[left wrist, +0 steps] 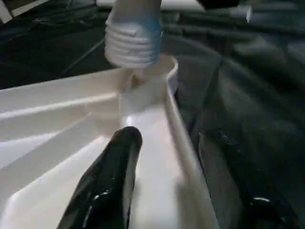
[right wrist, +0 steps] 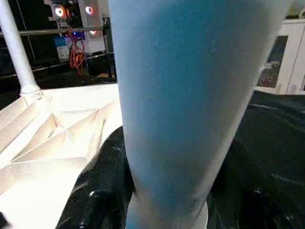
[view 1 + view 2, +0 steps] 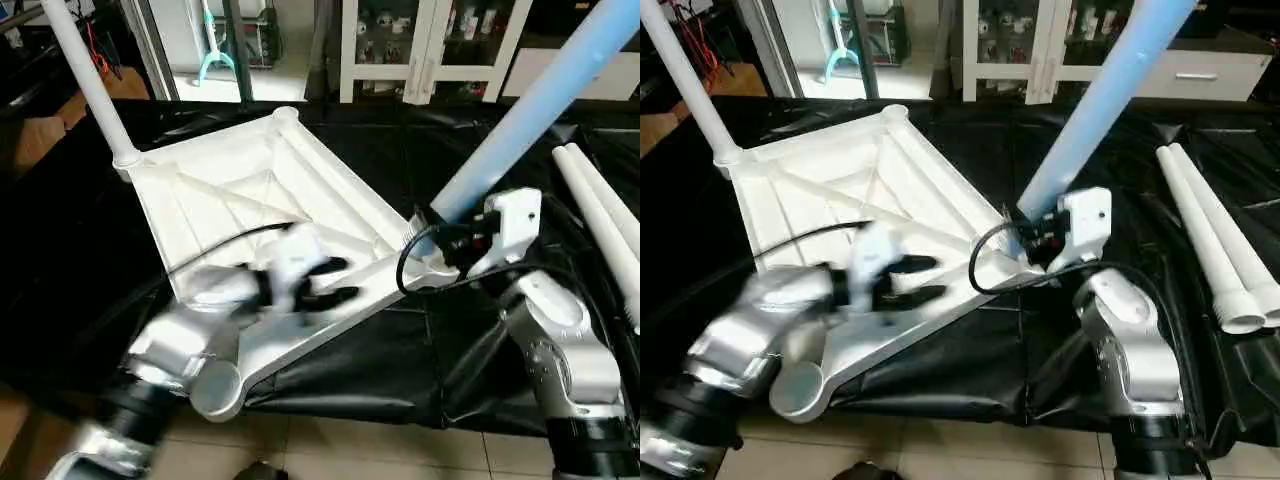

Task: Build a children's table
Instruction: Insert table leg to table base

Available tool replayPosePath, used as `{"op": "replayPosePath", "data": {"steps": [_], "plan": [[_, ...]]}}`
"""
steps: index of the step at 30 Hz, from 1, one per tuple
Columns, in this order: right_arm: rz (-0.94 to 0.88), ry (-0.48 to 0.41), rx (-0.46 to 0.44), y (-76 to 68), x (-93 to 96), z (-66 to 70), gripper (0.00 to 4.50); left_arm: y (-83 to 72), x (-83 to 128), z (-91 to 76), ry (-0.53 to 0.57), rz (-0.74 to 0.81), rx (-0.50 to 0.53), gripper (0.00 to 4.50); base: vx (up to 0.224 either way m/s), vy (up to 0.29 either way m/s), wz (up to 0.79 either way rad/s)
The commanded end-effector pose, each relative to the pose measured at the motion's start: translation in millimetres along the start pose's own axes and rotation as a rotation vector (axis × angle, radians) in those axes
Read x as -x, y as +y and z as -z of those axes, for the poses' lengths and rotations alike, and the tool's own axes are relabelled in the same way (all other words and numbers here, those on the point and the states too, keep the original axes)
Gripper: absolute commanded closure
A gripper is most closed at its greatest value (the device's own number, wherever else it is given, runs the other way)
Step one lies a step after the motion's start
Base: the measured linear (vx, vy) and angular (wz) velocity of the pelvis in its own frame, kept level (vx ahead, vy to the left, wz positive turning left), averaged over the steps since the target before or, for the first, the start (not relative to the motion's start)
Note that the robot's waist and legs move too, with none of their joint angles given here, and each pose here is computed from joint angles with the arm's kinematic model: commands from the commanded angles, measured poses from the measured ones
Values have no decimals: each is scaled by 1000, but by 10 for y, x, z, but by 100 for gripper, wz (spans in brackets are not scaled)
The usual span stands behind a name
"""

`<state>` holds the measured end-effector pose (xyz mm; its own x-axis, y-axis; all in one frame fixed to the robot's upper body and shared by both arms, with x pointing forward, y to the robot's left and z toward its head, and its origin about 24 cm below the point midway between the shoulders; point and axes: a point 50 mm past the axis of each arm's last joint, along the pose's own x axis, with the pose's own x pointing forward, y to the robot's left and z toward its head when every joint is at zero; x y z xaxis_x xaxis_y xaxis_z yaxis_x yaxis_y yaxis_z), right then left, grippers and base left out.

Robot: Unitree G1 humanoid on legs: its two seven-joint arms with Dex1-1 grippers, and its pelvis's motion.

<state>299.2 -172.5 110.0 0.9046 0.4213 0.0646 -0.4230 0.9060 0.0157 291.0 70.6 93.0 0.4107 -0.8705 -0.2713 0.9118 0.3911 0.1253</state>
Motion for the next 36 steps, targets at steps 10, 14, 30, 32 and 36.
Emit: {"op": "replayPosePath", "data": {"steps": [10, 14, 30, 32, 36], "plan": [[32, -10, 34, -157, 50, -71, 266, -261, -198, 52, 243, -15, 65, 200, 0, 0, 0], [34, -10, 36, -150, 52, -63, 266, -286, -160, 255, 387, -42, 29, 200, 0, 0, 0], [21, -4, 29, -114, 28, -21, 266, -206, -36, 340, 391, -34, -76, 325, 0, 0, 0], [17, -4, 26, -98, 19, -15, 266, -189, 29, 396, 407, 0, -112, 355, 0, 0, 0], [13, -4, 23, -88, 8, -3, 266, -151, 122, 503, 460, 9, -122, 371, 0, 0, 0]]}}
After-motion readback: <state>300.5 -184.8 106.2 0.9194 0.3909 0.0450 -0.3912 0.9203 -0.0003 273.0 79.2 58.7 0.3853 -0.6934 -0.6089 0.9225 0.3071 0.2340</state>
